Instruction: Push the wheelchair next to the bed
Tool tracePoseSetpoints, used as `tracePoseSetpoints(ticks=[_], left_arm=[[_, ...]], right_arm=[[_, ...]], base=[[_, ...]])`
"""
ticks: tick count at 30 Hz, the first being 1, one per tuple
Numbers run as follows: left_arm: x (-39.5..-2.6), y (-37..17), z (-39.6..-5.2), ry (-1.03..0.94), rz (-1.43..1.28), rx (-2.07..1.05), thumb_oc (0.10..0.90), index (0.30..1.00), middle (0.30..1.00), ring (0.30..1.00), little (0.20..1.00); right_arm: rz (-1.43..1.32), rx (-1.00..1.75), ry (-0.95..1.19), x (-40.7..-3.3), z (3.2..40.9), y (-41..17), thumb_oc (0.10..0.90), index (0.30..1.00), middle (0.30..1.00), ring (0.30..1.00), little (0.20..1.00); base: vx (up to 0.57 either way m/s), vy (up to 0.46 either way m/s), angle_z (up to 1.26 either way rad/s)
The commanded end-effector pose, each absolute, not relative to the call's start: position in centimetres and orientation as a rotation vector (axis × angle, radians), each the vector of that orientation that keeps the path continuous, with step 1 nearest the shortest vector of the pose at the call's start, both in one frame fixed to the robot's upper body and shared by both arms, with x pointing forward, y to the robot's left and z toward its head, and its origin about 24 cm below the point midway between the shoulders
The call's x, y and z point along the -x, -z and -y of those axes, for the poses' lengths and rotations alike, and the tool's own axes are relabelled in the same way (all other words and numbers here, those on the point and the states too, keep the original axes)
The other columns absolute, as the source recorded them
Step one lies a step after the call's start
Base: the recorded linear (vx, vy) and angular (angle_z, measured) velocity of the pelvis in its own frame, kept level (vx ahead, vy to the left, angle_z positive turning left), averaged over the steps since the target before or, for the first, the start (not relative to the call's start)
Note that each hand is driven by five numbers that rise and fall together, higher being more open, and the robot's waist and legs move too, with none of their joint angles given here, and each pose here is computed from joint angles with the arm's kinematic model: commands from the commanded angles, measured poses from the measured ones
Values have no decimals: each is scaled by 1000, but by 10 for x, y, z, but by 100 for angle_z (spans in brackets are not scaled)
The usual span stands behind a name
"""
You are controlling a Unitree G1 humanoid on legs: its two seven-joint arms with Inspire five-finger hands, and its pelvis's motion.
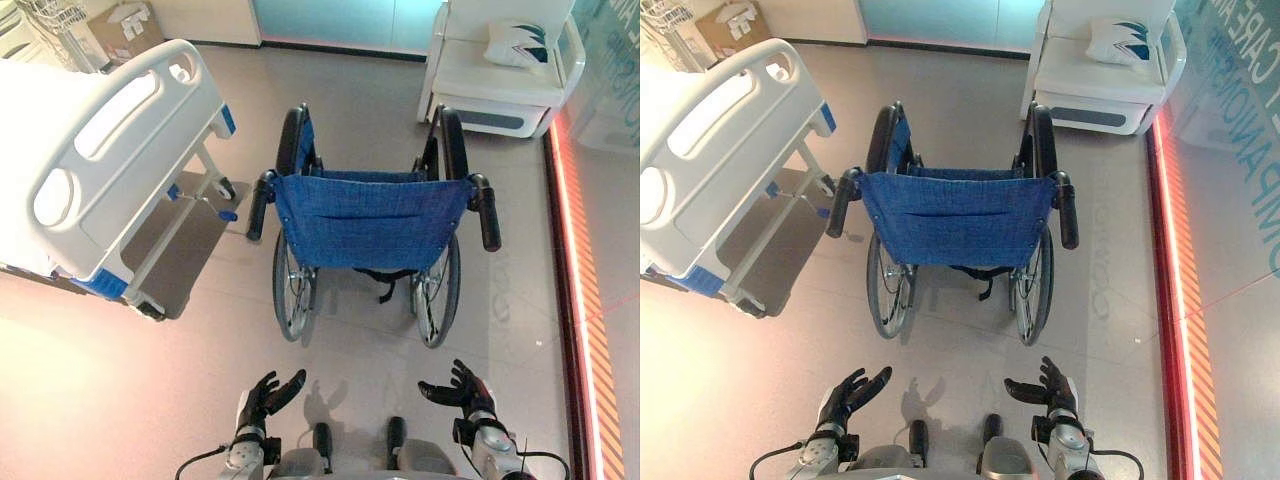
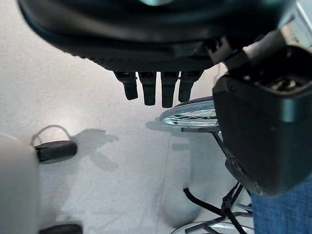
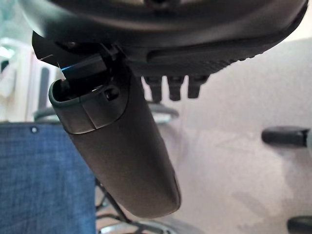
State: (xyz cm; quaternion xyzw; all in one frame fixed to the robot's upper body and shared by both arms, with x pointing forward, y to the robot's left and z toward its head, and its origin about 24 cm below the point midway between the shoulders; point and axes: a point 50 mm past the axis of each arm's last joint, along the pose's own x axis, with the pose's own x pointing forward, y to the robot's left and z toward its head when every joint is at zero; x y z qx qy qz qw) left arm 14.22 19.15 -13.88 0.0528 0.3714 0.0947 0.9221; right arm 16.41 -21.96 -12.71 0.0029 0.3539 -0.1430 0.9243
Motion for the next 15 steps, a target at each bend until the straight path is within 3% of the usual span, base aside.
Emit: tracePoseSetpoints(ticks=[1,9,15], left_arm=[[-163,126,-188,-198,-626,-119,800,900,900,900,900],[-159,130,-178,-165,-647,-47,800,900,900,900,900],[-176,114,-196,-311,-547,20,800,900,900,900,900]], right_arm=[[-630,29,290,-185,228,114,800,900,900,900,900],[-642,-9,326,-179,229,117,800,900,900,900,900],[-559,-38,421,-193,245,102,800,900,900,900,900]], base=[[56,1,0],[49,-16,-2],[51,-44,-1]])
